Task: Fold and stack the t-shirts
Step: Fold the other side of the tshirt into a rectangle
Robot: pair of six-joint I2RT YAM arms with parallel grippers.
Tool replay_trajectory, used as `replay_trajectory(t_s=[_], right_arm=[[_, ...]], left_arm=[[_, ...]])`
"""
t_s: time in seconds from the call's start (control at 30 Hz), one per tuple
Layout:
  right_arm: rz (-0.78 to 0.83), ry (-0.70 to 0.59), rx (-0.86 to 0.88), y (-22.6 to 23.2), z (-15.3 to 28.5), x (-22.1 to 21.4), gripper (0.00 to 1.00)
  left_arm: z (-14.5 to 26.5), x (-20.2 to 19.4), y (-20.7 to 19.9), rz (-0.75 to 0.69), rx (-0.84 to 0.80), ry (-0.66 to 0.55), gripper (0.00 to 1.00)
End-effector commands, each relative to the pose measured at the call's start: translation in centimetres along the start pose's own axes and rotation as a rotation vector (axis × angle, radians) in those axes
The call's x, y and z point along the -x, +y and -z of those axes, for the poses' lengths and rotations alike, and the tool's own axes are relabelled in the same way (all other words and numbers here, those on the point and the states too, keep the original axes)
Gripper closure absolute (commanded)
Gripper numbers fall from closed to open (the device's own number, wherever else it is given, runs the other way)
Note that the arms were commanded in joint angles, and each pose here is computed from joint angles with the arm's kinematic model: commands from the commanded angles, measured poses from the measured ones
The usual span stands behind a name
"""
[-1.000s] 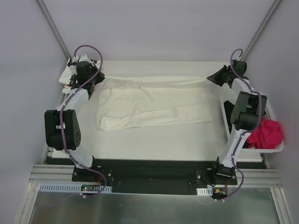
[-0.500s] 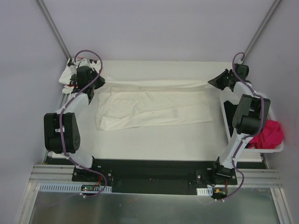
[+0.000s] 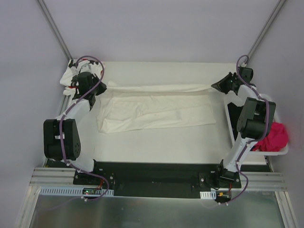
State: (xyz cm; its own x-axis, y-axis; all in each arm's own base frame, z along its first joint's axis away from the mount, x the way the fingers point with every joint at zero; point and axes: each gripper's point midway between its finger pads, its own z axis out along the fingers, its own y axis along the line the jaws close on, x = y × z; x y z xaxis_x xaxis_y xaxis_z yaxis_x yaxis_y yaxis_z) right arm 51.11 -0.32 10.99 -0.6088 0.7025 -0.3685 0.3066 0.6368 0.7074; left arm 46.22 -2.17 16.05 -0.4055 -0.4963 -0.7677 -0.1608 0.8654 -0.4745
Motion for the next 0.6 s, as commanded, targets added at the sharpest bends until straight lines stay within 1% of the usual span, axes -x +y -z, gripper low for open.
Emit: replay_trajectory(t_s=[0.0, 0.33, 0.57], right_arm=[[0.059, -0.074, 0.047, 2.3, 3.0, 1.9, 0.99], [0.050, -0.060, 0.014, 1.1, 3.4, 0.9, 1.00], [0.059, -0.063, 0.008, 1.3, 4.1, 0.8, 1.00]], left_arm=[[1.3, 1.9, -0.1, 0.017, 0.001, -0.076, 1.00], [1.7, 1.0, 0.3, 0.026, 0.021, -0.070, 1.00], [1.5, -0.1, 0.3, 0.032, 0.029, -0.034, 1.00]])
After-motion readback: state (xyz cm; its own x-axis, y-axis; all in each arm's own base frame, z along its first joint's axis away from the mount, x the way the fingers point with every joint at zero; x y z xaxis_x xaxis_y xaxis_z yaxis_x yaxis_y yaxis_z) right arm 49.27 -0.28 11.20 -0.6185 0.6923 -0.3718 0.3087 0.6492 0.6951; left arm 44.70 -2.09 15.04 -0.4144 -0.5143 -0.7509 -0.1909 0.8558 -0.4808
